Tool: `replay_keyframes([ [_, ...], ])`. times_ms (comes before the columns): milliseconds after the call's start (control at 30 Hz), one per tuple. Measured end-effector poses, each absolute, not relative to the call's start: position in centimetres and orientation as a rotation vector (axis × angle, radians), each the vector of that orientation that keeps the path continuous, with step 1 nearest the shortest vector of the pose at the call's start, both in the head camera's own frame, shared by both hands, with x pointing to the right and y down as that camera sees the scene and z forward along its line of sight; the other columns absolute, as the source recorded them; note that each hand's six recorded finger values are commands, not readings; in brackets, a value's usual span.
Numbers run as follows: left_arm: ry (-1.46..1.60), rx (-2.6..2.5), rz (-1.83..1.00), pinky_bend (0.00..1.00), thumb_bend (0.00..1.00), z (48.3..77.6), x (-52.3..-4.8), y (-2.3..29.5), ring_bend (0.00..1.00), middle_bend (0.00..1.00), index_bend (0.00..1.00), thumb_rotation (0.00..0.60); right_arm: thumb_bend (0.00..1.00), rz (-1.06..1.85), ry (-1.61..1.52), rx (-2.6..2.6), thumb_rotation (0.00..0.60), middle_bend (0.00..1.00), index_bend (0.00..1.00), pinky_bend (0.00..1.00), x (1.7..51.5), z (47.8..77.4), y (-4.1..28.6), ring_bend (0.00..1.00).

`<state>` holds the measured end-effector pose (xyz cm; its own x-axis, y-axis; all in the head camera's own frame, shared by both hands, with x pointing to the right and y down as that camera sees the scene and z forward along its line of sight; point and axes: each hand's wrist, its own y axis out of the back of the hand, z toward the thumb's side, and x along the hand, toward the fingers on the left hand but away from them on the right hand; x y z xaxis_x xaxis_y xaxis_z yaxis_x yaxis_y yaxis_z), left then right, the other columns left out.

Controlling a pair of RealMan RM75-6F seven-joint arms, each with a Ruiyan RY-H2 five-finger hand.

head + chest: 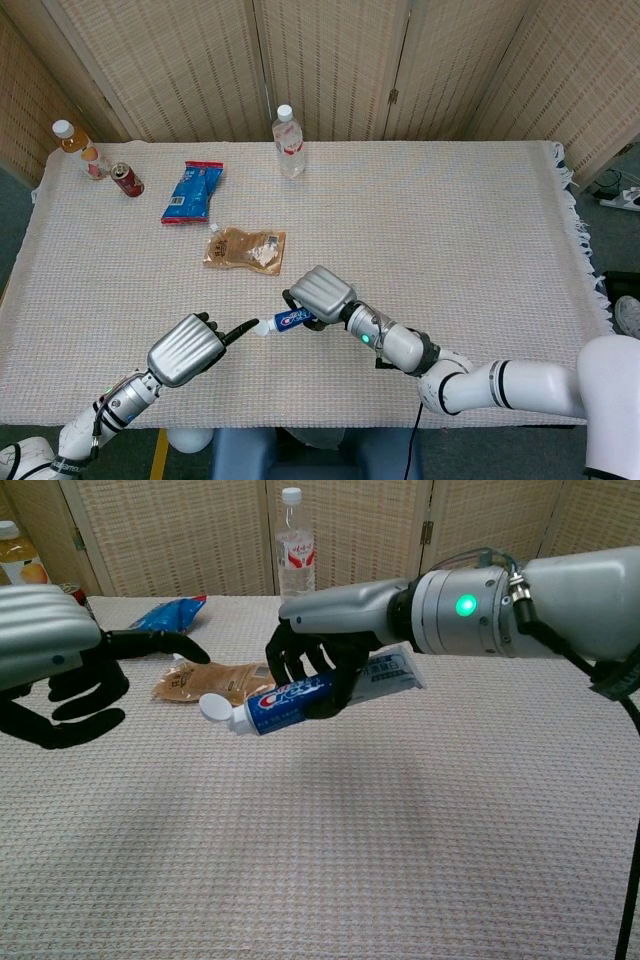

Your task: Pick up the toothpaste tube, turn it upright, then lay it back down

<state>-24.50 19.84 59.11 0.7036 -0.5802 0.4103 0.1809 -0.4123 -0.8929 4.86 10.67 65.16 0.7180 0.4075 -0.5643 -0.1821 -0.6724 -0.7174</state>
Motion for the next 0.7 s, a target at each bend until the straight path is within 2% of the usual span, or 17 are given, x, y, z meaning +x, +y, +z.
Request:
replay_keyframes([
  [700, 0.311, -1.839, -0.96, 0.71, 0.6, 60.8, -25.5, 20.4, 0.76, 0.85, 0.18, 0.6, 0.68, 0.926, -0.272, -2.189, 0.6, 0.67, 0.81, 0.58, 5.8, 65.1, 10.7, 0.7],
])
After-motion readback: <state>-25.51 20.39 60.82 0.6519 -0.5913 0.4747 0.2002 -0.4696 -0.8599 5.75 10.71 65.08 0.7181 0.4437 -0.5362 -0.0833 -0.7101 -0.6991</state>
